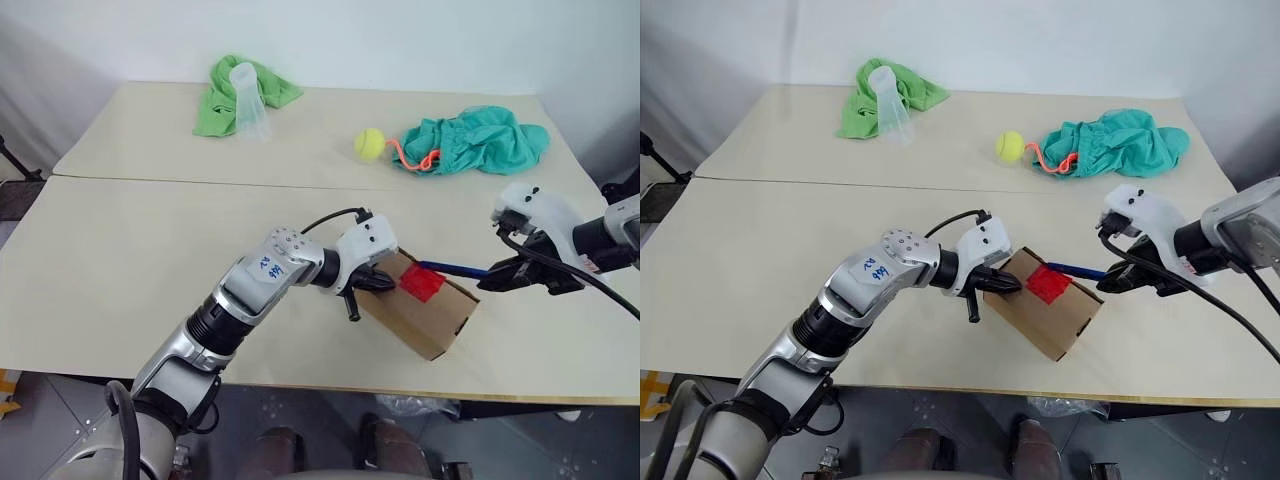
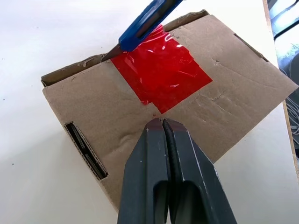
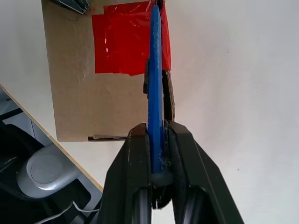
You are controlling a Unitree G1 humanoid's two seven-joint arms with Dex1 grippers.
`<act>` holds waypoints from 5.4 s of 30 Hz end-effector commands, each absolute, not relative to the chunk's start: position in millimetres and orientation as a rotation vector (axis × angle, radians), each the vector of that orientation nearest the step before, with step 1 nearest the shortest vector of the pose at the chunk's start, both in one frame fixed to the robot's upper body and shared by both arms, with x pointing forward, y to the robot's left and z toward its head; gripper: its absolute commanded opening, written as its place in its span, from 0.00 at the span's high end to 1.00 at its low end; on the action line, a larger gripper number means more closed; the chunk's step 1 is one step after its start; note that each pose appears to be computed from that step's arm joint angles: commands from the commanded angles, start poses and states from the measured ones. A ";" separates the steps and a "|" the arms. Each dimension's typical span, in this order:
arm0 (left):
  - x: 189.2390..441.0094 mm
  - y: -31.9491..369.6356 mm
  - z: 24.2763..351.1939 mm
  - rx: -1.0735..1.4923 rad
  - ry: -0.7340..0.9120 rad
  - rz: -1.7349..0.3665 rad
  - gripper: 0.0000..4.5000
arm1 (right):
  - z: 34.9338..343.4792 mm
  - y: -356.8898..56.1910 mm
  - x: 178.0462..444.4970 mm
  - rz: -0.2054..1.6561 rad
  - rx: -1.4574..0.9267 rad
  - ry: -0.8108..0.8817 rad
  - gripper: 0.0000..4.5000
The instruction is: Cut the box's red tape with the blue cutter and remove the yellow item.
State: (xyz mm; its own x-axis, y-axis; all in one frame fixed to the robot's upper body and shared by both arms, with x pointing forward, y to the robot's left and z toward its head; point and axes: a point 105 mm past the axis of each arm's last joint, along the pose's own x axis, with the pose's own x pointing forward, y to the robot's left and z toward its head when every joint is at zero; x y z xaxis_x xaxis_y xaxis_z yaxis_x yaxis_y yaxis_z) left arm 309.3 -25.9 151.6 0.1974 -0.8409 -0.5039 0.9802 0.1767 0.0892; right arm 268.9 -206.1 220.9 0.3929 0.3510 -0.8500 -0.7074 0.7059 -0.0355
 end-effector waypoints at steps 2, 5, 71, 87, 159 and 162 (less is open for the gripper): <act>310.5 -17.4 115.1 0.458 0.532 -1.288 0.99 | 224.5 -202.8 270.2 0.718 -0.433 0.961 0.97; 310.8 -17.7 115.2 0.456 0.530 -1.288 0.99 | 228.7 -200.9 268.8 0.736 -0.421 0.974 0.97; 315.7 -23.2 116.1 0.425 0.505 -1.263 0.99 | 221.1 -214.1 285.9 0.798 -0.606 1.292 0.97; 315.9 -19.5 115.1 0.417 0.511 -1.248 0.99 | 216.7 -227.7 279.8 0.772 -0.628 1.344 0.97; 328.5 -11.2 139.9 0.438 0.467 -1.268 1.00 | 147.9 -322.2 280.6 0.033 -0.038 0.536 0.29; 332.7 -7.4 153.6 0.406 0.439 -1.253 1.00 | 163.5 -319.7 285.0 0.041 -0.103 0.495 0.05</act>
State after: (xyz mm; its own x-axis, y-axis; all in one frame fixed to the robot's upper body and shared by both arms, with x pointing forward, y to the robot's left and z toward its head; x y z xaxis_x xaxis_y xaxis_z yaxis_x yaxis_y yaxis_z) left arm 320.4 -22.8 157.1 0.1890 -0.8495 -0.4925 0.9812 0.1827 0.0615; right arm 280.9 -319.1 135.7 0.8322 0.0376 -0.5533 -0.0553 0.9984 -0.0154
